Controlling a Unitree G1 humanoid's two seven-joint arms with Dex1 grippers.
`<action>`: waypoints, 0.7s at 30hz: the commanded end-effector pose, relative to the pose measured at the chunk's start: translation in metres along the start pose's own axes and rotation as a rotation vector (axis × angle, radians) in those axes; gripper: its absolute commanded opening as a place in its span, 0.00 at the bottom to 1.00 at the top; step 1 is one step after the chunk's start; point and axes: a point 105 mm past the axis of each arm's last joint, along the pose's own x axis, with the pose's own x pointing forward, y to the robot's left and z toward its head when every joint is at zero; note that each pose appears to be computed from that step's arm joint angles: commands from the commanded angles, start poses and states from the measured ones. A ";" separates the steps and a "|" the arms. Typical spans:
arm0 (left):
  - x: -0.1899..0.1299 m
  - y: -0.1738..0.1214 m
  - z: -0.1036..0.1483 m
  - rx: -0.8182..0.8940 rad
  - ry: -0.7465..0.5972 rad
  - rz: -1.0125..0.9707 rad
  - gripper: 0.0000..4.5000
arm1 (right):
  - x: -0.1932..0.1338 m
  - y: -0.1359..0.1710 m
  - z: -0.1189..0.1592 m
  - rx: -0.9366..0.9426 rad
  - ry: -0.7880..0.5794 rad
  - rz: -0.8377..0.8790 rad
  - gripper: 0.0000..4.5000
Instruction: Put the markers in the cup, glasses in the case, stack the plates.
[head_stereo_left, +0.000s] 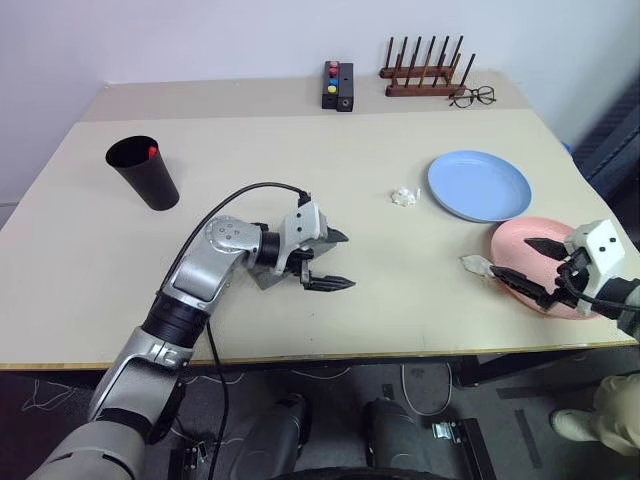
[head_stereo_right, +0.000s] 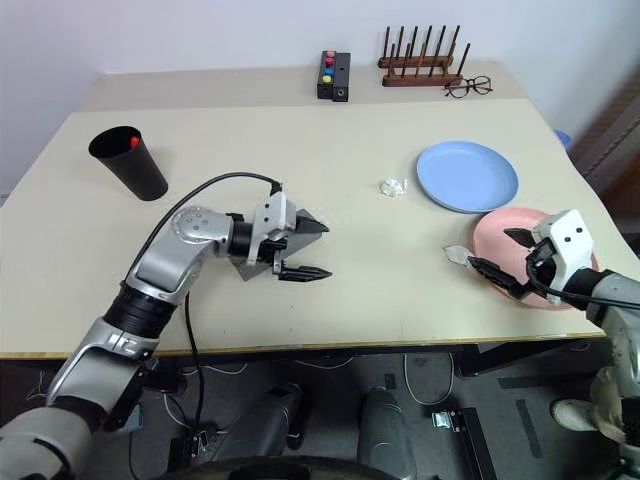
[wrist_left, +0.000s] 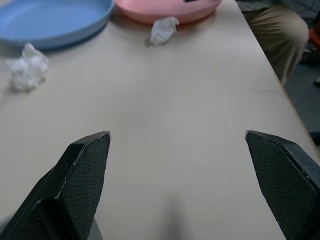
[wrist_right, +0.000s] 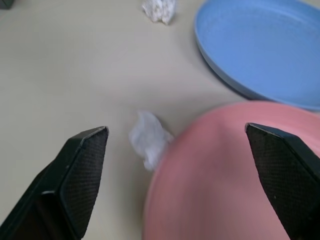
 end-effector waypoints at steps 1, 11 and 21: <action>0.005 0.006 0.011 0.063 -0.021 0.007 0.98 | -0.012 -0.005 0.005 -0.019 0.004 0.004 1.00; 0.008 0.010 0.017 0.095 -0.032 0.015 0.98 | -0.010 -0.004 -0.024 0.016 0.105 0.035 1.00; 0.008 0.009 0.017 0.098 -0.029 0.030 1.00 | 0.000 -0.009 -0.041 0.019 0.145 0.033 0.11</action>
